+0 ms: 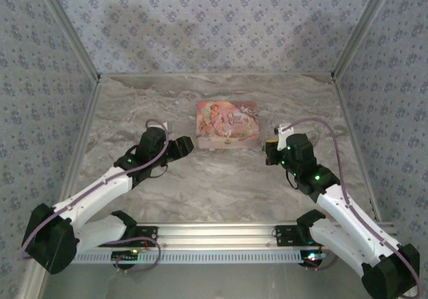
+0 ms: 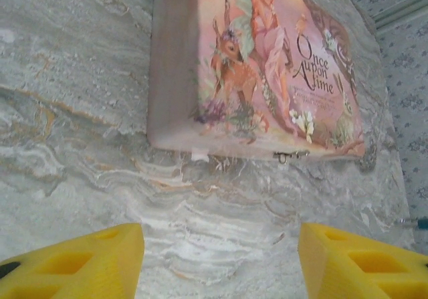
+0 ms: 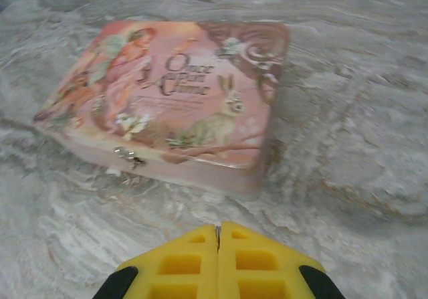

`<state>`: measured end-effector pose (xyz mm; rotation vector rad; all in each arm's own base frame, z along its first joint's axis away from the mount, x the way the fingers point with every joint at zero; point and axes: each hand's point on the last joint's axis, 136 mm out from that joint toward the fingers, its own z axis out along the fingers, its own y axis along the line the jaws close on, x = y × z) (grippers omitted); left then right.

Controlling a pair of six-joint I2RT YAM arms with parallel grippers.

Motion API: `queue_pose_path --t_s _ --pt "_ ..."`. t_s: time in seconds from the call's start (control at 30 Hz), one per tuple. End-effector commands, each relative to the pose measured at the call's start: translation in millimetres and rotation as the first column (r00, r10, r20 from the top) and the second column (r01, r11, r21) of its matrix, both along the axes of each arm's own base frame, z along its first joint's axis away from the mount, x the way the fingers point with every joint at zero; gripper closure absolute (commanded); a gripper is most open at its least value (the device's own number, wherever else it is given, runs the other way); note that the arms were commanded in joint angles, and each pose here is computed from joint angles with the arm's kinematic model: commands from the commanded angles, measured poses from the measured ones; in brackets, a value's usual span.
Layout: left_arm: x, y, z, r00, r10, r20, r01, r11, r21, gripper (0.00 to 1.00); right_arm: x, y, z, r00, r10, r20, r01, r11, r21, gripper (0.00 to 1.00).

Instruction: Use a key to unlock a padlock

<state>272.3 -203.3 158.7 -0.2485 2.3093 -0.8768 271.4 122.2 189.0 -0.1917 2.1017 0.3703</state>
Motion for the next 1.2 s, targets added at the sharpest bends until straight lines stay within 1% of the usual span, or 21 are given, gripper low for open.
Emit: queue_pose_path --t_s 0.0,0.17,0.37,0.47,0.63,0.73,0.93,1.0,1.07,1.17 --pt "-13 2 -1 1.0 -0.006 -0.014 0.005 1.0 -0.02 0.37 1 -21 -10 0.991 -0.119 -0.065 0.122 0.991 0.048 1.0" --pt "-23 6 -7 1.0 0.0 -0.022 -0.001 1.0 -0.027 0.36 5 -51 -24 0.959 -0.256 -0.124 0.265 0.962 0.066 1.0" --pt "-25 14 -7 1.0 0.029 -0.006 -0.029 0.999 -0.029 0.35 7 -88 -52 0.877 -0.416 -0.241 0.445 0.892 0.081 1.0" --pt "-26 14 -8 0.999 0.035 -0.009 -0.035 0.999 -0.033 0.35 9 -99 -63 0.846 -0.453 -0.28 0.498 0.86 0.111 1.0" --pt "-27 15 -13 0.999 0.039 -0.016 -0.04 0.999 -0.035 0.35 17 -113 -83 0.796 -0.505 -0.333 0.563 0.82 0.103 1.0" --pt "-27 15 -15 0.999 0.042 -0.021 -0.043 0.998 -0.039 0.35 26 -118 -91 0.778 -0.526 -0.342 0.586 0.805 0.095 1.0" --pt "-28 16 -20 0.998 0.053 -0.033 -0.055 0.997 -0.05 0.34 41 -123 -111 0.74 -0.539 -0.403 0.614 0.786 0.076 1.0" --pt "-28 16 -20 0.998 0.055 -0.034 -0.057 0.997 -0.053 0.34 47 -125 -115 0.727 -0.548 -0.413 0.625 0.778 0.068 0.95" --pt "-29 16 -22 0.998 0.058 -0.037 -0.06 0.997 -0.054 0.34 52 -129 -117 0.715 -0.566 -0.409 0.639 0.767 0.057 0.86" --pt "-29 17 -22 0.997 0.064 -0.036 -0.066 0.996 -0.055 0.34 61 -135 -123 0.697 -0.577 -0.425 0.652 0.757 0.042 0.79"
